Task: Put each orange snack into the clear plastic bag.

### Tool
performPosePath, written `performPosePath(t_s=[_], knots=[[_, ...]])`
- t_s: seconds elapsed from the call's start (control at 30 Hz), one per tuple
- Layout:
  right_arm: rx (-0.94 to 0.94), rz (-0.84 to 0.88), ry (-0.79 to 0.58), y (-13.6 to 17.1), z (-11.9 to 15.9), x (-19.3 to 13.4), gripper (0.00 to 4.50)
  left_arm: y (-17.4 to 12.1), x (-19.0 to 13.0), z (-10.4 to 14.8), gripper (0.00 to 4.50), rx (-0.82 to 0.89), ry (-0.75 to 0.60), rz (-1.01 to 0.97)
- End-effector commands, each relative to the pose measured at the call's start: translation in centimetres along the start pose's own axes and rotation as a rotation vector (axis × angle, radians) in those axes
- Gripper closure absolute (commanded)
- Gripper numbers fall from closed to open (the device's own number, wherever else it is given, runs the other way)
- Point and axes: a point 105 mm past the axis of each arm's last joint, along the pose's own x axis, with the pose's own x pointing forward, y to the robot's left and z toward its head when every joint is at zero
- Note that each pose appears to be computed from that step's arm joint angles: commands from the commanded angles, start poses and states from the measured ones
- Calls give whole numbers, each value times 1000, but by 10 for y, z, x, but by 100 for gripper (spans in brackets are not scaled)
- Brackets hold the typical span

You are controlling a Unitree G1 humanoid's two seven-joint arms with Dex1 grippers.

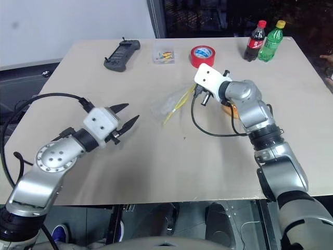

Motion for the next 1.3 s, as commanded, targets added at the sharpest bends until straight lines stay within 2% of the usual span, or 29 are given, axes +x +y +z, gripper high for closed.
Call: performPosePath(t_s=[0.03,0.23,0.43,0.63,0.73,0.83,1.03,1.3], knots=[[-2,-15,-28,-11,17,-2,450,-9,9,17,227,126,-60,57],[13,3,-40,-9,28,0,450,-27,25,15,227,87,-29,77],[20,11,-44,-7,32,-1,450,-32,40,9,227,77,-1,88],[39,1,-46,-4,34,-4,450,-43,59,11,227,49,-29,51],[45,-11,-39,-4,33,-5,450,-51,58,19,227,-44,-65,-5],[47,-26,-31,-8,31,-5,450,-51,50,16,227,-98,-56,-28],[43,-31,-30,-10,33,-4,450,-50,42,12,227,-126,-61,-67],[45,-17,-41,-6,37,-3,450,-45,54,10,227,-61,-44,7]])
